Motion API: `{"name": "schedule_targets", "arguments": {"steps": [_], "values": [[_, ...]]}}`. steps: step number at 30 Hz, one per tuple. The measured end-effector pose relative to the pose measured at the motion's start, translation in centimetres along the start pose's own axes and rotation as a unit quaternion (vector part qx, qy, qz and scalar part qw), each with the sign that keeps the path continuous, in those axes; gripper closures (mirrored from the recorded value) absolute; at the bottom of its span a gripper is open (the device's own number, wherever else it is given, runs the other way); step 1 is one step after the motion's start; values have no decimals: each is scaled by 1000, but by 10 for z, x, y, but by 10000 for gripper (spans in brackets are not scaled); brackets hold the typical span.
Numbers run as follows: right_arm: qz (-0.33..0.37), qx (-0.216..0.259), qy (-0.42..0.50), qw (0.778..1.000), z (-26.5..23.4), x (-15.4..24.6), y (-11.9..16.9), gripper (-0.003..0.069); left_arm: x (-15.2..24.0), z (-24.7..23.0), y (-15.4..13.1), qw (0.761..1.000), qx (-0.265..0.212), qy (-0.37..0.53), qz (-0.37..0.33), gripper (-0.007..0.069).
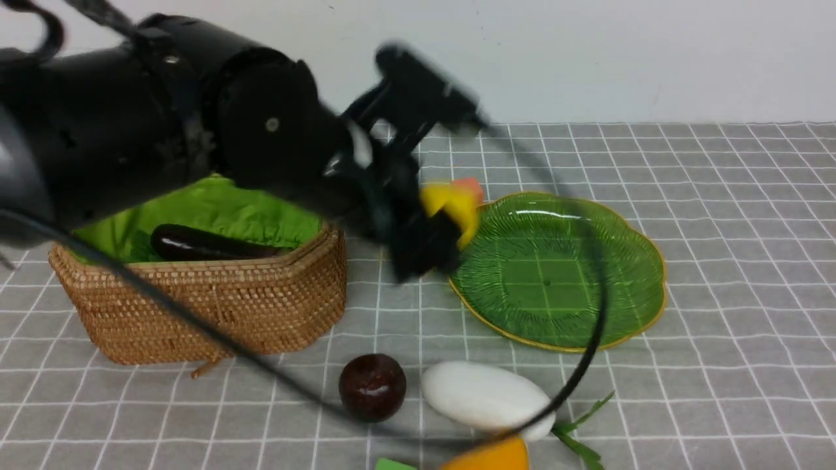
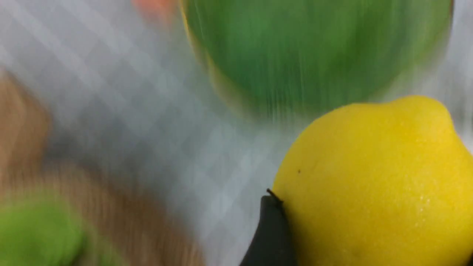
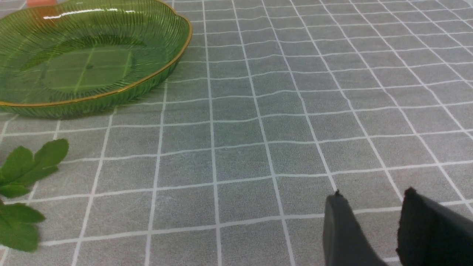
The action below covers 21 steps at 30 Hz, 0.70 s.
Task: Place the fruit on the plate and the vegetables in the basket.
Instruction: Grab a lemon with your left arm and place it on the plate on the right
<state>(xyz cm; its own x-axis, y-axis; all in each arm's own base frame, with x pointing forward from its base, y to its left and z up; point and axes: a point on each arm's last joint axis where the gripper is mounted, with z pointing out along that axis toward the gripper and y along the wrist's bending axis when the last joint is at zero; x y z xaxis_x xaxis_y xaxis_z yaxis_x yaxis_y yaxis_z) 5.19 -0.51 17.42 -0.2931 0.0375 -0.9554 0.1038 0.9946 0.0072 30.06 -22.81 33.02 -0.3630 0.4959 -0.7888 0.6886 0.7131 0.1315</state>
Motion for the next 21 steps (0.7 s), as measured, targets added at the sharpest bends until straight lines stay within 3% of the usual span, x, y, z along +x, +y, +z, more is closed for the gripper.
{"name": "schedule_targets", "arguments": {"steps": [4, 10, 18, 21], "values": [[0, 0, 0, 1000, 0, 0, 0, 417, 0, 51, 0, 994, -4, -81, -73, 72], [0, 0, 0, 1000, 0, 0, 0, 417, 31, 121, -12, 992, -2, -67, -106, 72], [0, 0, 0, 1000, 0, 0, 0, 417, 49, 153, -28, 994, 10, -41, -105, 71], [0, 0, 0, 1000, 0, 0, 0, 417, 48, 153, -28, 993, 10, -43, -106, 24]]}}
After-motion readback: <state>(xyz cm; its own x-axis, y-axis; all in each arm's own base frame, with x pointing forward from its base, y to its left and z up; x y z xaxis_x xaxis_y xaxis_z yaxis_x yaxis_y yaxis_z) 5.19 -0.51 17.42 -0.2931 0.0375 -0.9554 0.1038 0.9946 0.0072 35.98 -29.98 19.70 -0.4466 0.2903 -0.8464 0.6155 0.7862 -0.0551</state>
